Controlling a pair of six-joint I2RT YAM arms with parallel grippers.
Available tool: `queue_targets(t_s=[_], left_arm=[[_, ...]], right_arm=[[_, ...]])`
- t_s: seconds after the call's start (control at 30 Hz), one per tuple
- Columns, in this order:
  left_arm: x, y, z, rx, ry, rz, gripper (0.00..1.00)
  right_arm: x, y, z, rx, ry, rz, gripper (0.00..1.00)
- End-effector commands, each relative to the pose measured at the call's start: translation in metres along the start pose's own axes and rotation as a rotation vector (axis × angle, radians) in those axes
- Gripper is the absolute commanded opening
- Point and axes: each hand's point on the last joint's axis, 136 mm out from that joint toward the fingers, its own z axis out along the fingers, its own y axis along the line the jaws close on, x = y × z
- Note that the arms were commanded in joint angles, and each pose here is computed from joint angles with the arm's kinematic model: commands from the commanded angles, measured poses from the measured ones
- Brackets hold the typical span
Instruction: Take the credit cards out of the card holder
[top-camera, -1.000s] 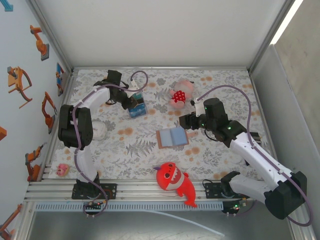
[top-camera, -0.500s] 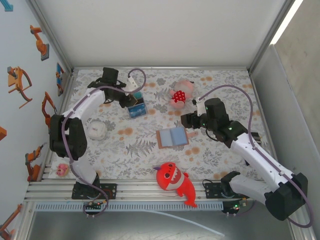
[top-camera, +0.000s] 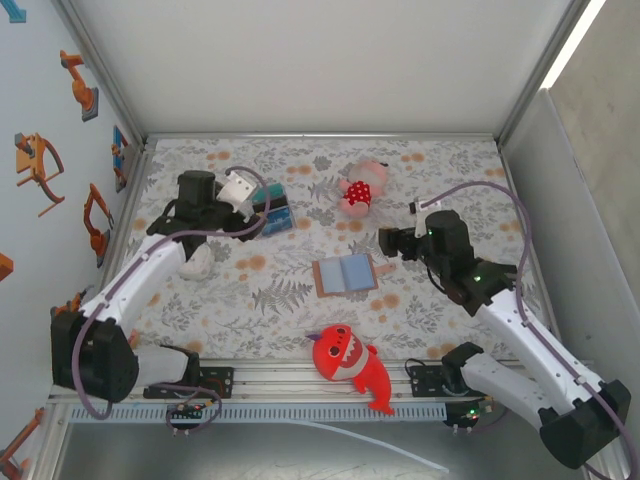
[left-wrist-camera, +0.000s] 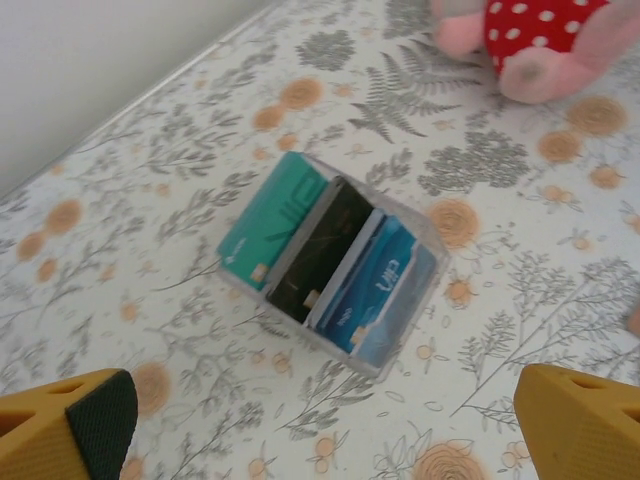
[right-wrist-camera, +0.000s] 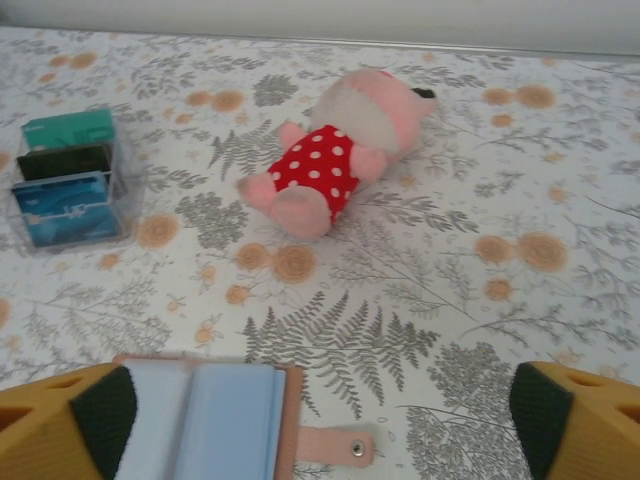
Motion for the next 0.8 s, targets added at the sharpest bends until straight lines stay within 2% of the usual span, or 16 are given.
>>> queue_targets(t_s=[0.0, 0.13, 0.33, 0.6, 0.77], left_arm=[[-0.007, 0.029, -0.015, -0.194, -0.089, -0.108, 0.97], [0.013, 0.048, -0.026, -0.335, -0.103, -0.217, 0.97], [0.043, 0.072, -0.037, -0.517, -0.127, -0.322, 0.97], [0.072, 0.089, -0.040, -0.622, -0.122, -0.406, 0.97], [0.086, 0.095, -0.038, -0.665, -0.174, -0.436, 0.97]], right_arm=[[0.002, -0.030, -0.007, 0.148, -0.045, 0.058, 1.00], [0.006, -0.043, -0.012, 0.196, -0.083, 0.080, 1.00], [0.016, -0.054, -0.008, 0.240, -0.062, 0.086, 1.00], [0.027, -0.089, -0.010, 0.442, -0.092, 0.115, 1.00], [0.034, -0.109, -0.009, 0.524, -0.104, 0.120, 1.00]])
